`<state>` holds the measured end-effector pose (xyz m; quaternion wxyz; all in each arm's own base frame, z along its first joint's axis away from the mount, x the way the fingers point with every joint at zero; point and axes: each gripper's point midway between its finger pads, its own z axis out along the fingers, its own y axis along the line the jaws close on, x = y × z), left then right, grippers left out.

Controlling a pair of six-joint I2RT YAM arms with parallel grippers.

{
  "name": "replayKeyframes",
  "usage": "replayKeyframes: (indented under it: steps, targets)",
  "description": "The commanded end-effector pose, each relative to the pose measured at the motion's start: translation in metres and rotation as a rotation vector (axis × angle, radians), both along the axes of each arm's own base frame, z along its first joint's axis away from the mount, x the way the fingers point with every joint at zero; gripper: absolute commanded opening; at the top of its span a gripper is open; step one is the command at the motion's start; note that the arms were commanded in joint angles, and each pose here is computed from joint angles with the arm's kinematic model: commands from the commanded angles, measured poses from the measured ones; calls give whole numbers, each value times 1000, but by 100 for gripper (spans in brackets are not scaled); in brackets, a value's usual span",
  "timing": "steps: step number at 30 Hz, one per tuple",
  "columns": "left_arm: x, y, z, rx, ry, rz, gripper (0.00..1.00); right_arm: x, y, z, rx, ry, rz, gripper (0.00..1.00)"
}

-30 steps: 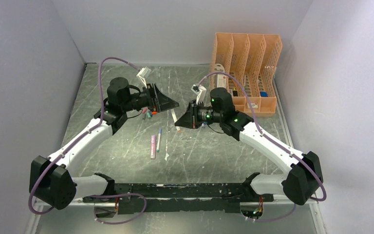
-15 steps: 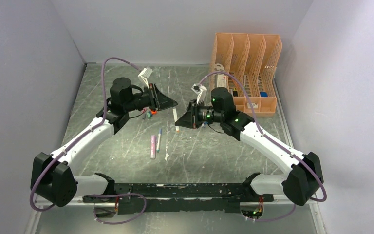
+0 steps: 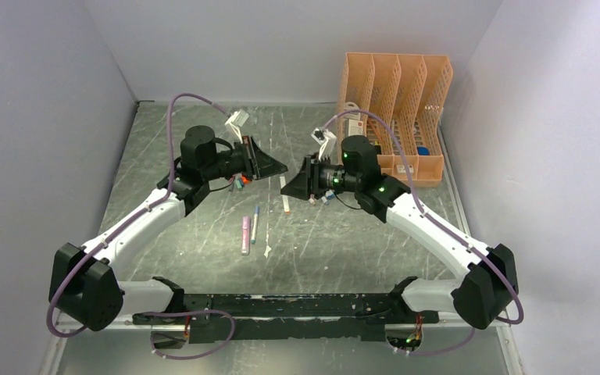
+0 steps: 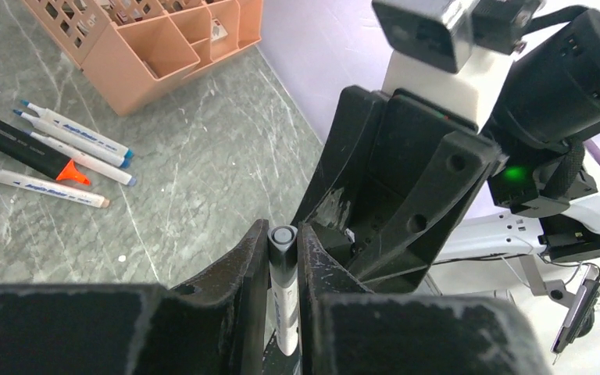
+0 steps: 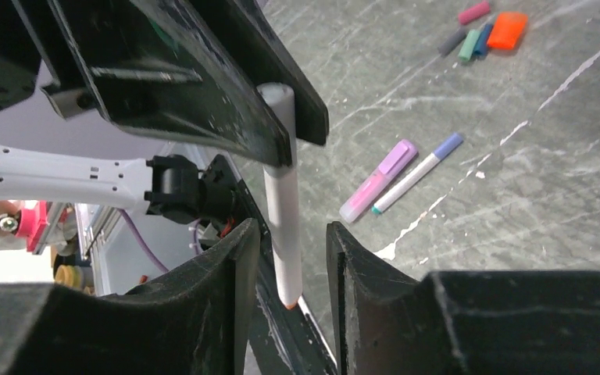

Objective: Open the pen caps

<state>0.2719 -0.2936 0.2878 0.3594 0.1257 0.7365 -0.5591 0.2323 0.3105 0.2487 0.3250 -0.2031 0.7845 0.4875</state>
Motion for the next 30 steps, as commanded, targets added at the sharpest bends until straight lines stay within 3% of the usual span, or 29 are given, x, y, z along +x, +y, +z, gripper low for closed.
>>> replayKeyframes:
  steps: [1, 5, 9, 13, 18, 24, 27, 30]
  targets:
    - [-4, -5, 5, -1, -18, -28, 7, 16, 4, 15, 12, -43, -29, 36]
    - [-3, -5, 4, -5, -16, -23, 7, 17, 9, 9, 15, -30, -9, 31]
    - [5, -8, 6, -11, -22, -3, 7, 15, 9, -7, 4, 10, -4, 9]
    - [33, -12, 19, -2, -58, 53, 7, 4, 4, -29, -17, 64, -3, 0]
    - [104, 0, 33, -3, -103, 165, 7, -17, -5, -51, -38, 140, 5, 0]
    - [195, 56, 44, -24, -100, 323, 7, -43, -15, -67, -55, 202, 7, 0]
    - [201, 66, 29, 52, -36, 332, 7, -36, -22, -72, -102, 198, -32, 0]
    - [187, 76, -6, 182, 63, 335, 7, -7, -31, -80, -249, 164, -97, 0]
